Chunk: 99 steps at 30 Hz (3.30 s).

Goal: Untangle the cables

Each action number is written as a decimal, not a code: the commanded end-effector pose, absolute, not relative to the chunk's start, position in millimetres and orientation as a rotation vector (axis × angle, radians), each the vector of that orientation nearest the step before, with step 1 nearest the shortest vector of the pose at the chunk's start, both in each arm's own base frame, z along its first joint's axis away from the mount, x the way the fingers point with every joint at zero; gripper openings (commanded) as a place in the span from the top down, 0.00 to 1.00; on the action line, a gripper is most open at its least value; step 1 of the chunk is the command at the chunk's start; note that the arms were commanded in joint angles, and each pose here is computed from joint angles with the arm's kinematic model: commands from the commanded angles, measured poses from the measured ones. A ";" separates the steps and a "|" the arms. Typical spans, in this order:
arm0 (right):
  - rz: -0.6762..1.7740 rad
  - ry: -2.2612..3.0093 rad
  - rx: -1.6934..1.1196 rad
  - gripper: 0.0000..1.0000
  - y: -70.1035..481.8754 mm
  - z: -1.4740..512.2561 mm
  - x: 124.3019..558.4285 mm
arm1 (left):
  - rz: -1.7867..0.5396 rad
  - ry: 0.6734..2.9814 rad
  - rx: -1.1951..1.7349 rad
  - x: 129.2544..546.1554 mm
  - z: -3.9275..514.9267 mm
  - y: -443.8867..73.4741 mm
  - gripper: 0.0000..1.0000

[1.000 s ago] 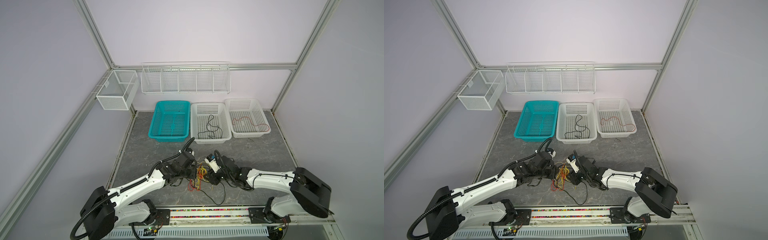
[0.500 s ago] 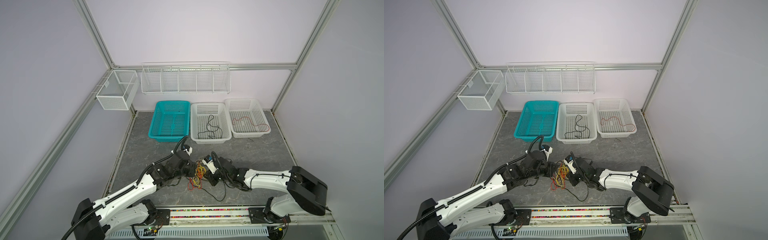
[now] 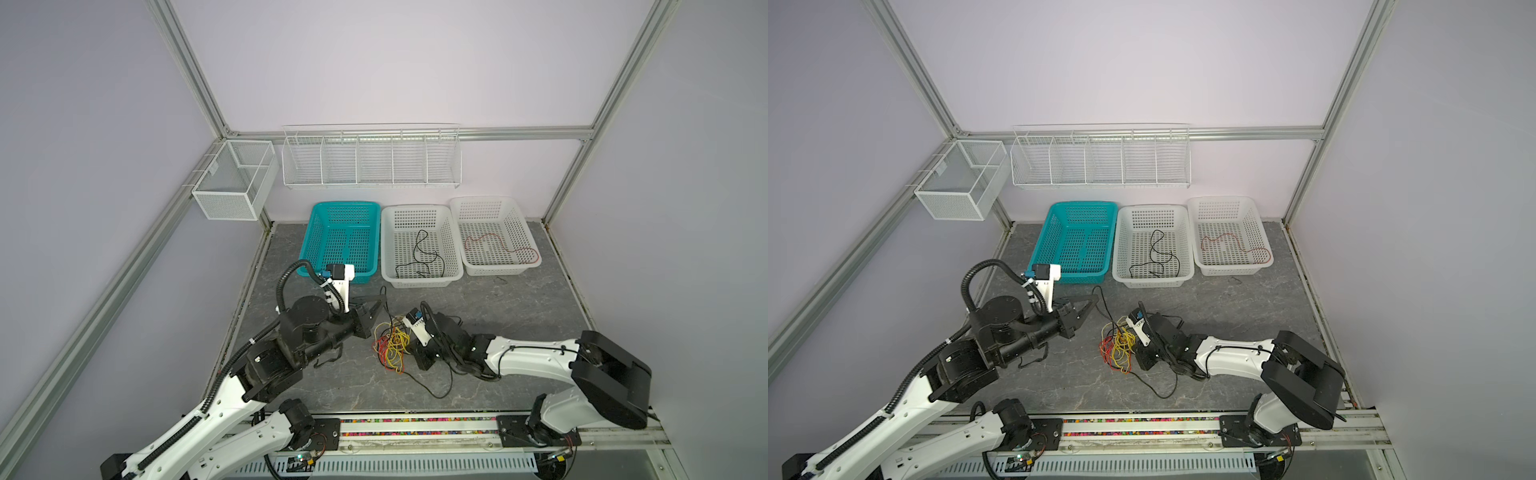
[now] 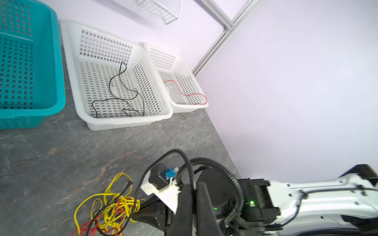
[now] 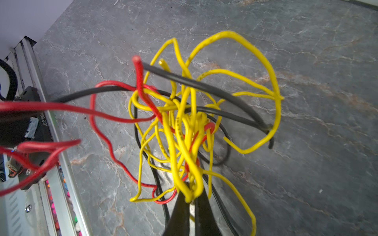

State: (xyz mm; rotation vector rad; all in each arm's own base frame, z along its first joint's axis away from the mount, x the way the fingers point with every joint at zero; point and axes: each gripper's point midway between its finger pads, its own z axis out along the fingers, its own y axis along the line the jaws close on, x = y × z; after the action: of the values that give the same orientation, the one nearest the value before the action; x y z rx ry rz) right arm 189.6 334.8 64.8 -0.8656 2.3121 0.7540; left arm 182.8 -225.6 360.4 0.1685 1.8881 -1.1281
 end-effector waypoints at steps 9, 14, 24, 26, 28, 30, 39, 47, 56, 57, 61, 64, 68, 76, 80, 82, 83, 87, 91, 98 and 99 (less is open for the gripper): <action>0.695 2.364 -0.875 0.94 330.4 52.7 189.8 | -1.256 1.502 0.164 160.4 504.2 -195.4 1.00; 0.695 2.365 -0.883 0.94 331.0 52.7 189.1 | -1.305 1.395 0.150 153.5 544.4 -187.7 1.00; 0.750 2.256 -0.888 0.75 325.9 84.8 184.9 | -1.304 1.493 0.151 169.7 524.8 -211.9 1.00; 0.760 2.230 -0.898 0.68 323.6 92.0 182.7 | -1.312 1.520 0.139 174.0 511.4 -217.4 1.00; 0.777 2.209 -0.923 0.58 323.4 101.9 179.1 | -1.325 1.543 0.132 176.9 500.3 -223.1 1.00; 0.800 2.166 -0.933 0.51 322.4 117.5 176.3 | -1.349 1.559 0.125 179.2 491.4 -229.3 1.00; 1.019 1.906 -0.868 0.39 341.4 208.5 173.0 | -1.436 1.586 0.110 183.1 474.3 -247.0 1.00; 1.147 1.749 -0.908 0.39 389.1 234.3 160.7 | -1.447 1.566 0.087 182.4 473.2 -242.6 1.00; 1.103 1.741 -0.835 0.42 421.4 225.9 183.2 | -1.462 1.539 0.069 178.7 473.1 -235.3 1.00; 1.102 1.747 -0.829 0.44 424.6 223.1 185.6 | -1.463 1.537 0.066 178.1 472.7 -234.4 1.00; 1.096 1.770 -0.819 0.61 435.2 213.2 191.7 | -1.464 1.529 0.064 176.1 472.2 -231.2 1.00; 1.088 1.771 -0.817 0.74 438.7 212.6 191.2 | -1.459 1.533 0.060 175.7 469.2 -229.2 1.00; 1.061 1.762 -0.819 0.82 438.2 213.2 191.2 | -1.448 1.522 0.052 170.0 467.3 -218.3 1.00; 1.047 1.725 -0.822 0.94 429.2 230.5 184.9 | -1.382 1.561 0.049 168.2 450.2 -207.5 0.91; 1.000 1.680 -0.800 0.94 407.7 270.0 184.6 | -1.316 1.607 0.040 166.9 430.0 -196.2 0.63; 0.979 1.651 -0.788 0.94 397.8 294.2 184.8 | -1.291 1.634 0.035 166.4 417.0 -192.6 0.55; 0.967 1.651 -0.778 0.94 392.1 303.9 185.4 | -1.283 1.648 0.036 165.8 410.4 -191.5 0.51; 0.944 1.652 -0.766 0.94 374.8 334.7 184.2 | -1.259 1.709 0.039 164.6 381.4 -190.9 0.43; 0.956 1.642 -0.753 0.94 361.7 362.5 179.3 | -1.276 1.743 0.029 163.8 355.5 -193.7 0.38; 0.930 1.644 -0.714 0.94 343.4 385.8 180.4 | -1.354 1.797 0.017 163.3 312.8 -209.0 0.29; 0.928 1.642 -0.712 0.94 341.9 386.5 180.3 | -1.370 1.807 0.021 162.5 306.8 -212.3 0.29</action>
State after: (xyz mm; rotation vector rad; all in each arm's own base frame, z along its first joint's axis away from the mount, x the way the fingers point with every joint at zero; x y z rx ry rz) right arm 176.5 353.4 378.0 -0.7310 1.6442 0.9666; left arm 167.3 -205.8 303.9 0.0218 1.8355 -1.2822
